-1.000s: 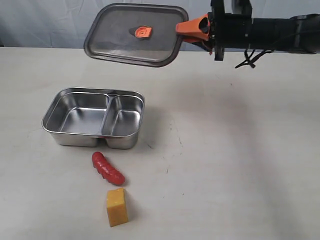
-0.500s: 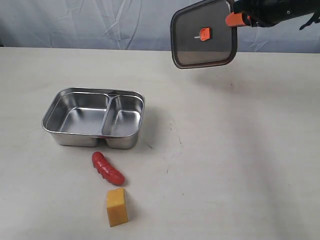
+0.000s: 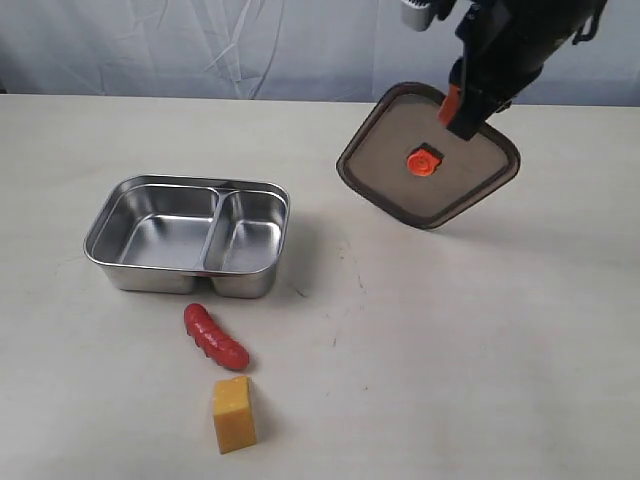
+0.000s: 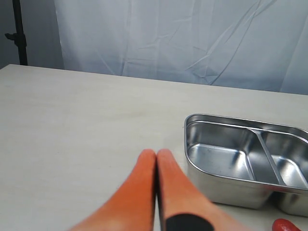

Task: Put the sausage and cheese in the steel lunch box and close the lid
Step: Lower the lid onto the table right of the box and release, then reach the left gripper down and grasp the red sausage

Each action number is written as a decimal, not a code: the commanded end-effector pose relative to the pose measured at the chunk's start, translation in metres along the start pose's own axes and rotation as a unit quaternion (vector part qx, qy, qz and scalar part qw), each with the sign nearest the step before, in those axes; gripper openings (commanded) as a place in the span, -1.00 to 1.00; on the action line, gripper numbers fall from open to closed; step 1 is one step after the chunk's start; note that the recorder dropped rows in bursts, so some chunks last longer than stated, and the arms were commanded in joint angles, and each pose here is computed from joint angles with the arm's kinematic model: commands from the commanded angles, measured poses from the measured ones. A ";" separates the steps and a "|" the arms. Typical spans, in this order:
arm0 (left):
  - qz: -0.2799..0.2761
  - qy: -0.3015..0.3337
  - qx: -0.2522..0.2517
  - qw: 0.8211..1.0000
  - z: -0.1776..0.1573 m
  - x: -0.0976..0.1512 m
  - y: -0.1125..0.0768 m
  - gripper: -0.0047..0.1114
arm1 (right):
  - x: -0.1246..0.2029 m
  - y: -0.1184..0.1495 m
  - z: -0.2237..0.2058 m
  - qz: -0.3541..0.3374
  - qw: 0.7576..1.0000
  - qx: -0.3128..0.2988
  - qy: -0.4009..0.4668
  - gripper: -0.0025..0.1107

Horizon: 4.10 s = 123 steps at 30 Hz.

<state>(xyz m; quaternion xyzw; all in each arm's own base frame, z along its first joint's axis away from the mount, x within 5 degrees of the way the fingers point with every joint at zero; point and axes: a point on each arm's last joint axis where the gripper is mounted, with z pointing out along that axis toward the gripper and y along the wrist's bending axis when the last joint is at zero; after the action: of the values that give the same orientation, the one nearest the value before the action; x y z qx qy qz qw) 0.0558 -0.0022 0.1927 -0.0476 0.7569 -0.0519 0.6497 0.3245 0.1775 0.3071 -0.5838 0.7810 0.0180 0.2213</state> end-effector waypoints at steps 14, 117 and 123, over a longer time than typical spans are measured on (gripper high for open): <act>0.002 -0.005 0.000 1.000 0.000 0.000 0.000 -0.92 | -0.046 0.109 0.079 -0.121 0.985 -0.025 0.117 -0.97; 0.220 0.376 0.300 0.849 0.092 -0.149 -0.057 -0.92 | -0.013 0.063 0.003 0.235 0.959 0.023 -0.157 -0.96; 0.294 0.308 0.434 0.794 0.108 -0.144 -0.070 -0.92 | -0.011 0.061 0.004 0.219 0.964 0.035 -0.149 -0.96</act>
<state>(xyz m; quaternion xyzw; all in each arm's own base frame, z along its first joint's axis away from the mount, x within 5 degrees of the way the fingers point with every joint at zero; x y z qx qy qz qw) 0.1812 -0.0459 0.3242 0.4268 0.8383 -0.1696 0.2937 0.2714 0.2117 0.2920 -0.3757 0.8503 0.1367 0.3424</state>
